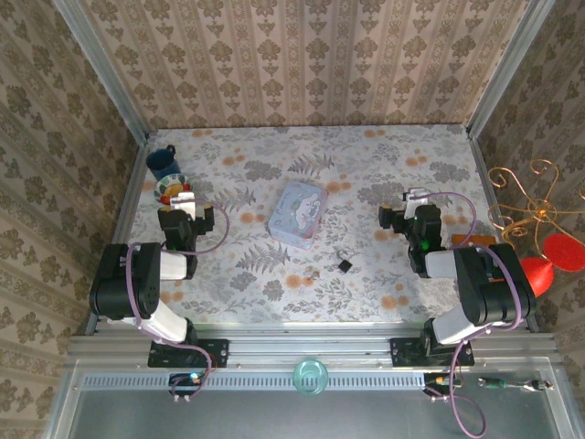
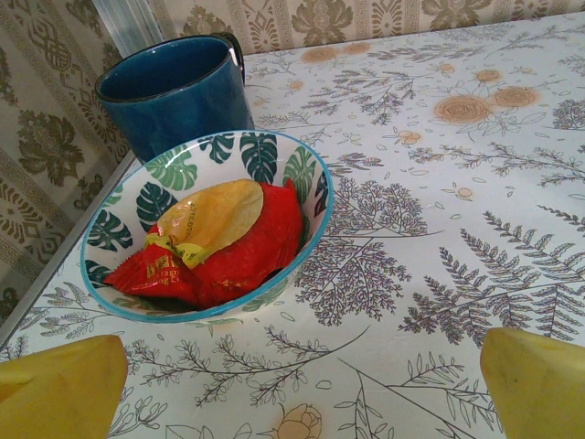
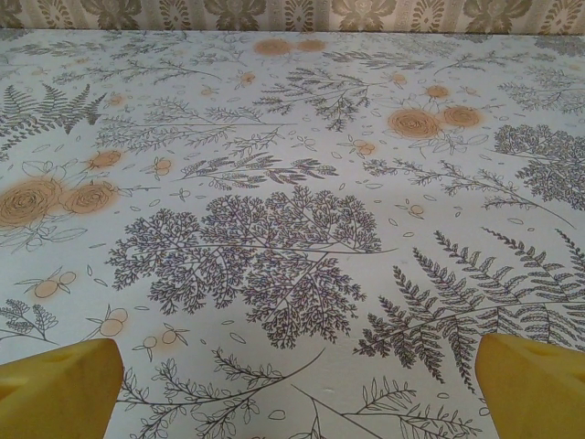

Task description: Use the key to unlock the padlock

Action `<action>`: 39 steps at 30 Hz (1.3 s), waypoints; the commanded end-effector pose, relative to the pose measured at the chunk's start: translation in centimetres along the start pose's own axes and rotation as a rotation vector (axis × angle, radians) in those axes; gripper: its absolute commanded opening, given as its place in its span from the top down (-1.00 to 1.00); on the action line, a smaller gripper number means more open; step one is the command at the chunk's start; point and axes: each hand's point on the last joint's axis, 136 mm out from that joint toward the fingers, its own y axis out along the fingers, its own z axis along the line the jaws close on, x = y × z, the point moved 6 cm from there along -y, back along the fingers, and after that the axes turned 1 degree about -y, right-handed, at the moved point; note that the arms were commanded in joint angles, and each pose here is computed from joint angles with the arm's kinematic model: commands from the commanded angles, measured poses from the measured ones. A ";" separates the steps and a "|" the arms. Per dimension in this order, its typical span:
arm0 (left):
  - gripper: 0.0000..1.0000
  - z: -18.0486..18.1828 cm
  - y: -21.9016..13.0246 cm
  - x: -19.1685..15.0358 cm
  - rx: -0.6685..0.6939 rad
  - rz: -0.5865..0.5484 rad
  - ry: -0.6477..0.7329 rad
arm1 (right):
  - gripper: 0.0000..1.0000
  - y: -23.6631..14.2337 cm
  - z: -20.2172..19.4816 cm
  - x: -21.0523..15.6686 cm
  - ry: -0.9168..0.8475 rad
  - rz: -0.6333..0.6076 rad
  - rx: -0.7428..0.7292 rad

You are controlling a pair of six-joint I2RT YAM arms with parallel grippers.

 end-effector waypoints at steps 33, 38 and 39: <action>-1.00 -0.1 0.0 0.5 -0.009 -0.013 -0.013 | -1.00 0.3 -0.3 1.0 0.014 -0.025 -0.027; -1.00 -0.1 0.0 0.5 -0.009 -0.012 -0.013 | -1.00 0.4 -0.4 1.0 0.018 -0.019 -0.023; -1.00 -0.1 0.0 0.5 -0.009 -0.012 -0.013 | -1.00 0.4 -0.4 1.0 0.018 -0.022 -0.023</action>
